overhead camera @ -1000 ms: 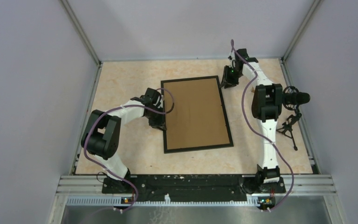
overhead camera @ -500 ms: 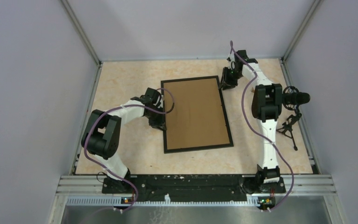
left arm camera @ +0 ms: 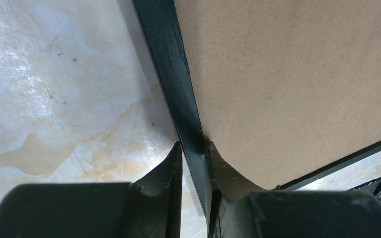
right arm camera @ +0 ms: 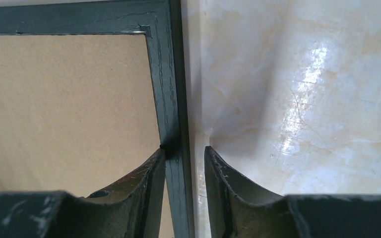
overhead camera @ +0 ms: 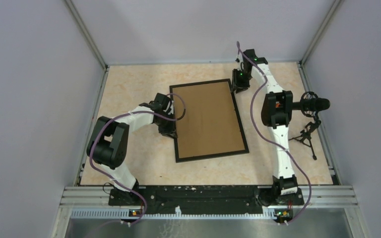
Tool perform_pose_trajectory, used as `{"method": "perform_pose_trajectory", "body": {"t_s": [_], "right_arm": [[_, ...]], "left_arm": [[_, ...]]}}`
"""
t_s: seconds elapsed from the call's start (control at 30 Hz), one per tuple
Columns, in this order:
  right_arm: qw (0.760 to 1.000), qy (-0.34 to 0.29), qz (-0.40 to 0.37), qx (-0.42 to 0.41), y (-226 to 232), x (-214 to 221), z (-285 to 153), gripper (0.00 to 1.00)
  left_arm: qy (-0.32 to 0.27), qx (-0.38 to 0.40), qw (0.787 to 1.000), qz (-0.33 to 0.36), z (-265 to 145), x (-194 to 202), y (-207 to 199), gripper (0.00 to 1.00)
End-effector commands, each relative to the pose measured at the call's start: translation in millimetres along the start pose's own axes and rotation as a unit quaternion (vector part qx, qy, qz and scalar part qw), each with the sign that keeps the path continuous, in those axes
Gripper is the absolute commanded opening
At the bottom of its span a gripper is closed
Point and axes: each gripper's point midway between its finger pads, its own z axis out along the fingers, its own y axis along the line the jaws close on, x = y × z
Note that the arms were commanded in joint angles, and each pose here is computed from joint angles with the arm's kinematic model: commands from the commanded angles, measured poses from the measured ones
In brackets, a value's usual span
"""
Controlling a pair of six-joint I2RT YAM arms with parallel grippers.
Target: Put the photo into the frame
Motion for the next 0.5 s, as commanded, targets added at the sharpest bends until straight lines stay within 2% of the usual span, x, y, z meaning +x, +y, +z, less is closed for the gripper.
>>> {"method": "perform_pose_trajectory", "body": {"t_s": [0.0,0.13,0.3,0.47], "right_arm": [[0.990,0.049,-0.057,0.115,-36.9,33.7,53.4,0.36],[0.979,0.067,-0.111,0.156,-30.4,45.4,64.6,0.44],[0.974,0.076,-0.154,0.151,-7.8,53.6,81.4,0.58],[0.972,0.060,-0.169,0.152,1.0,42.6,82.2,0.69]], "left_arm": [[0.012,-0.097,0.995,0.021,25.9,10.5,48.8,0.00],[0.012,-0.096,0.995,0.021,26.9,10.3,48.8,0.00],[0.014,-0.097,0.995,0.020,26.8,11.4,49.2,0.00],[0.013,-0.099,0.995,0.020,26.4,12.0,50.1,0.00]]}}
